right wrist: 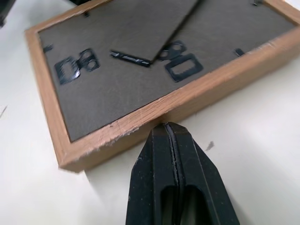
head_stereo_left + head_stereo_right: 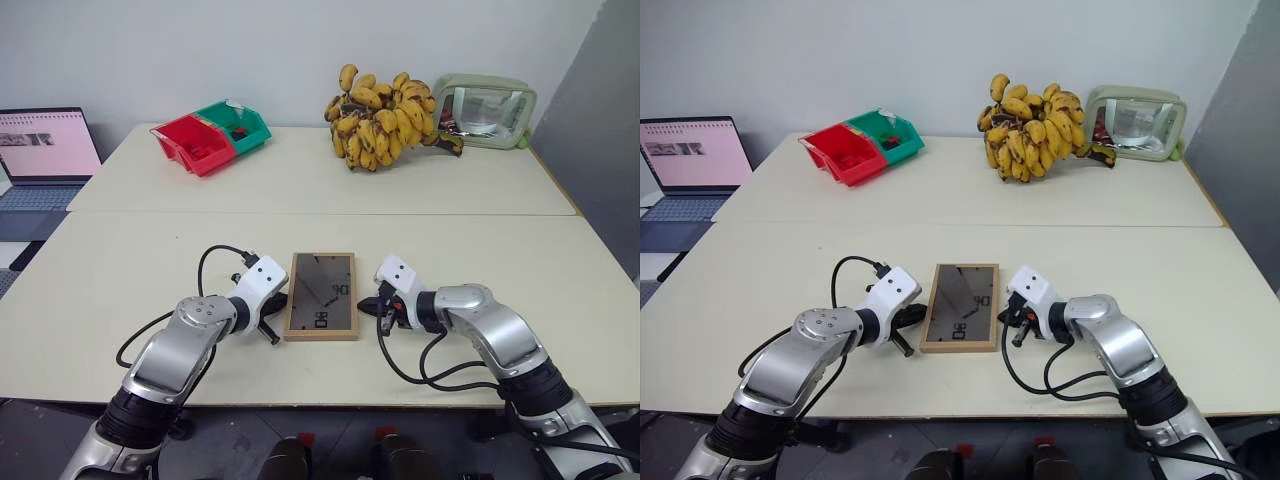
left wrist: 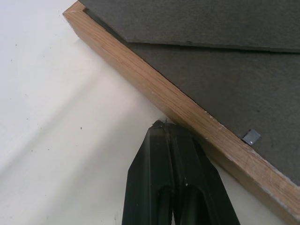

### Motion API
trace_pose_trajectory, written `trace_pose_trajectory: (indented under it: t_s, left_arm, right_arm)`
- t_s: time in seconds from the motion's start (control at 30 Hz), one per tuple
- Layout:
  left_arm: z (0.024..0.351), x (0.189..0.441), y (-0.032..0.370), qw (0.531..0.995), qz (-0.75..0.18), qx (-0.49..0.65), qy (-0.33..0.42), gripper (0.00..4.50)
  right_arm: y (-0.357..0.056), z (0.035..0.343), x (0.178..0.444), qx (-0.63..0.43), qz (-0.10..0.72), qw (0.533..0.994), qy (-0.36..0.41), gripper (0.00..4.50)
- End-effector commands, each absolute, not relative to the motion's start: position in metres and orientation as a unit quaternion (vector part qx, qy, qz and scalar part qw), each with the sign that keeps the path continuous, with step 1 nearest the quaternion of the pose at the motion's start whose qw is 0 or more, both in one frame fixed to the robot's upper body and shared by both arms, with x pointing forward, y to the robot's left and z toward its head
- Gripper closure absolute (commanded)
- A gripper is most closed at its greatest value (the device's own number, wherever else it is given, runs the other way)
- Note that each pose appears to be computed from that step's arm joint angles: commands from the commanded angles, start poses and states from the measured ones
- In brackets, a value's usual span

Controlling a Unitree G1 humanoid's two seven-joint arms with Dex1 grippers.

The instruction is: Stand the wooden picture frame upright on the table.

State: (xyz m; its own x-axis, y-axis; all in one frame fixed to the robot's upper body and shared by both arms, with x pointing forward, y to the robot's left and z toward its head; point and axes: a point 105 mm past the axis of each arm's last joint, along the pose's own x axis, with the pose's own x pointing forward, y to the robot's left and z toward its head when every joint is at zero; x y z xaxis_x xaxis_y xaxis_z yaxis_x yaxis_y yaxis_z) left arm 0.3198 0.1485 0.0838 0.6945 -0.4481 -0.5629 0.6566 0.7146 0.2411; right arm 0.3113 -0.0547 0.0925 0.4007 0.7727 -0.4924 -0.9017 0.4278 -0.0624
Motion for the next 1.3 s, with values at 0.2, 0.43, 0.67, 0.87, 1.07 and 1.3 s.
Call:
trace_pose_trajectory:
  t_s: [0.2,0.43,0.67,0.87,1.07,1.3]
  left_arm:
    - [0.07,0.296,0.133,0.866,-0.368,0.177,0.286,4.48]
    - [0.087,0.29,0.138,0.859,-0.393,0.166,0.282,4.48]
    - [0.117,0.284,0.192,0.863,-0.395,0.075,0.305,4.48]
    - [0.137,0.256,0.194,0.802,-0.434,-0.194,0.362,3.07]
    - [0.126,0.253,0.199,0.777,-0.414,-0.29,0.375,1.79]
    - [0.104,0.26,0.199,0.77,-0.38,-0.333,0.39,0.43]
  right_arm:
    - [-0.069,0.108,0.332,-0.214,0.466,0.845,0.153,4.5]
    - [-0.083,0.114,0.359,-0.224,0.417,0.871,0.133,4.5]
    - [-0.088,0.116,0.366,-0.219,0.414,0.874,0.129,4.5]
    - [-0.08,0.111,0.364,-0.211,0.43,0.868,0.129,4.5]
    - [-0.071,0.106,0.354,-0.205,0.447,0.861,0.131,4.5]
    - [-0.071,0.1,0.344,-0.201,0.453,0.857,0.139,4.5]
